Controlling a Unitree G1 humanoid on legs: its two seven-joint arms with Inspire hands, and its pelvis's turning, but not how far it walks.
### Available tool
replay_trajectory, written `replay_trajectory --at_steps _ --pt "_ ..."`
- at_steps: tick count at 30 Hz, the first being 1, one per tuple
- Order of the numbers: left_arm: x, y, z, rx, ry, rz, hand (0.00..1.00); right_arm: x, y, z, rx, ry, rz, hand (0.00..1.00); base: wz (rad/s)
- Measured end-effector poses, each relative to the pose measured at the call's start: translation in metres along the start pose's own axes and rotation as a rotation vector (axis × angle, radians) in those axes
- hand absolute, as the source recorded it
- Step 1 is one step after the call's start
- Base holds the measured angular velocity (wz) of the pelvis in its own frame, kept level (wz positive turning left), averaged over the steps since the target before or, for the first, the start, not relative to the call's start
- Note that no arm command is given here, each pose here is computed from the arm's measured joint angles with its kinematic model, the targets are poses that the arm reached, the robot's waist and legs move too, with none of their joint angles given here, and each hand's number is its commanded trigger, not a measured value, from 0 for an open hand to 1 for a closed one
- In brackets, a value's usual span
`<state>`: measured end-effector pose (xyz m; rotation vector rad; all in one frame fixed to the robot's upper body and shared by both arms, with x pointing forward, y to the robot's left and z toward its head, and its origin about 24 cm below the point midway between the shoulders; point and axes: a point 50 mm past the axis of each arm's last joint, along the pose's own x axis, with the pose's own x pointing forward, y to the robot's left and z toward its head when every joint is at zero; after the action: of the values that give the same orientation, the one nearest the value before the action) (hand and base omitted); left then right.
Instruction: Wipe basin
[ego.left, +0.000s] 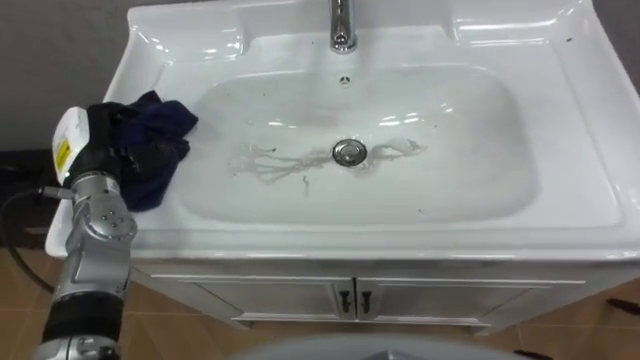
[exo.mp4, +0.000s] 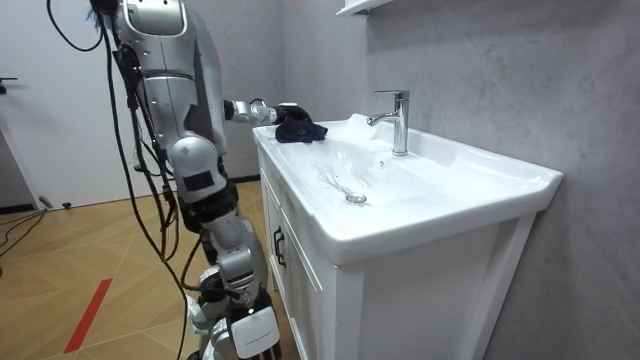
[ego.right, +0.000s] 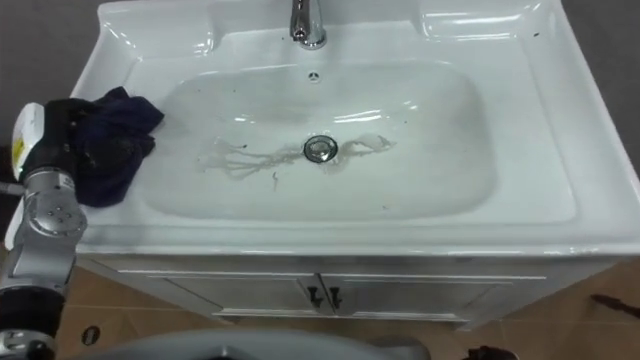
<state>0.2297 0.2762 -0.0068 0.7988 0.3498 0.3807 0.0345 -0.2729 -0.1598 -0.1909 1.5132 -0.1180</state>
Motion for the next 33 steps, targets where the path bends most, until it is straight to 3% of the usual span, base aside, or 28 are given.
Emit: replay_trajectory --at_steps 16,25,33 --pt "-0.009 0.031 0.069 0.030 -0.330 0.228 1.00 0.001 0.002 -0.014 -0.016 -0.020 -0.008 0.00 0.05" --pt "-0.017 0.011 0.084 0.023 -0.411 0.180 1.00 0.001 0.003 -0.014 -0.130 -0.017 -0.033 0.00 0.00" --pt "-0.017 0.008 0.089 0.011 -0.431 0.169 1.00 0.001 0.005 -0.012 -0.148 -0.019 -0.024 0.00 0.00"
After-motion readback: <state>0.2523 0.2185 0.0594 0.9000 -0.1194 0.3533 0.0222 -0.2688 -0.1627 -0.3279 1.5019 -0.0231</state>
